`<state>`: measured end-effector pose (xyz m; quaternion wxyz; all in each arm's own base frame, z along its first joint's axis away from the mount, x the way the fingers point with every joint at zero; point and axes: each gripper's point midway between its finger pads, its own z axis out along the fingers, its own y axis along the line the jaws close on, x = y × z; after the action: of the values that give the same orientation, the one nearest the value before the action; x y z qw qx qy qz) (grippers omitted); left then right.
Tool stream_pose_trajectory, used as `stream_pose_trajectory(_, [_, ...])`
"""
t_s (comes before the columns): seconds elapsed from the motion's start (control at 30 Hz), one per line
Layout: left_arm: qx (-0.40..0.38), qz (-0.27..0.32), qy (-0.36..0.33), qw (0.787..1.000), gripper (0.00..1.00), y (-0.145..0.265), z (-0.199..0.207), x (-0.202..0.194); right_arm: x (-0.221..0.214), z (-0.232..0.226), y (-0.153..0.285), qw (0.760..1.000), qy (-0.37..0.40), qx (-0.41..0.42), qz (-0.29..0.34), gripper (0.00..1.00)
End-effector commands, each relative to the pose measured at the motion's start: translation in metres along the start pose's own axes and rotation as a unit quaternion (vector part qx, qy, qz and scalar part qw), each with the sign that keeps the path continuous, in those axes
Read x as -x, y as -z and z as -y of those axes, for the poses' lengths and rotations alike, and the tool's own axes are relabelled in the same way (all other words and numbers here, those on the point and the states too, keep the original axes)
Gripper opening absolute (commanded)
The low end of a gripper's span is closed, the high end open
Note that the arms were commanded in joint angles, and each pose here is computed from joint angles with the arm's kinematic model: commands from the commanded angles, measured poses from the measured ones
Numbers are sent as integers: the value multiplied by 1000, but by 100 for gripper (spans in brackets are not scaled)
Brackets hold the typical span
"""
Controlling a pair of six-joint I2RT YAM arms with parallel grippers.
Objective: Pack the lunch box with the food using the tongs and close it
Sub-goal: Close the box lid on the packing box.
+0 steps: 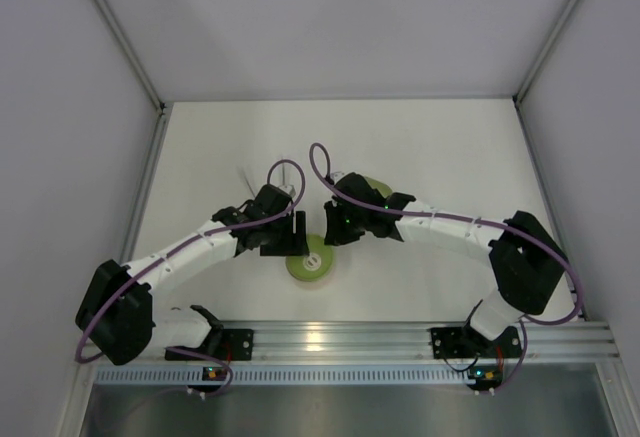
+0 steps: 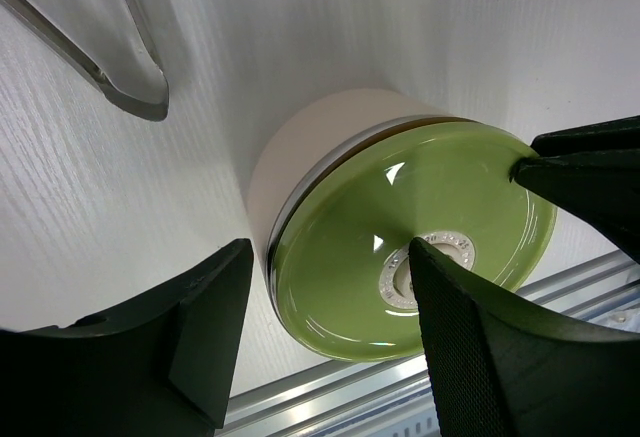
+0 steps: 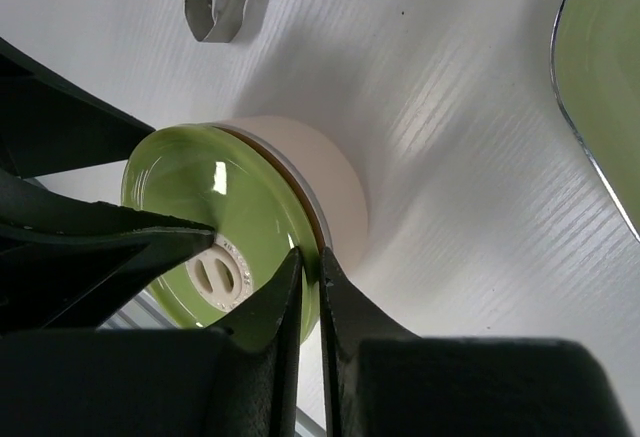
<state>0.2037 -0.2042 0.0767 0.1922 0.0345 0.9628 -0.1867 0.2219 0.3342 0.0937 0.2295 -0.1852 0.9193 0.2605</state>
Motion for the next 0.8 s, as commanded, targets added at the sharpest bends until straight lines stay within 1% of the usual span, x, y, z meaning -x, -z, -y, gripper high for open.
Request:
stream_pose_trajectory(0.0, [-5, 12, -5, 1000, 69, 7, 6, 8, -4, 4, -2, 1000, 3, -4, -19, 6])
stream_pose_trajectory(0.33, [-4, 12, -7, 1000, 68, 8, 6, 9, -17, 12, -8, 999, 10, -14, -43, 6])
stream_pose_trajectory(0.77, [3, 11, -8, 1000, 68, 9, 4, 9, -32, 28, -19, 997, 9, -40, -60, 11])
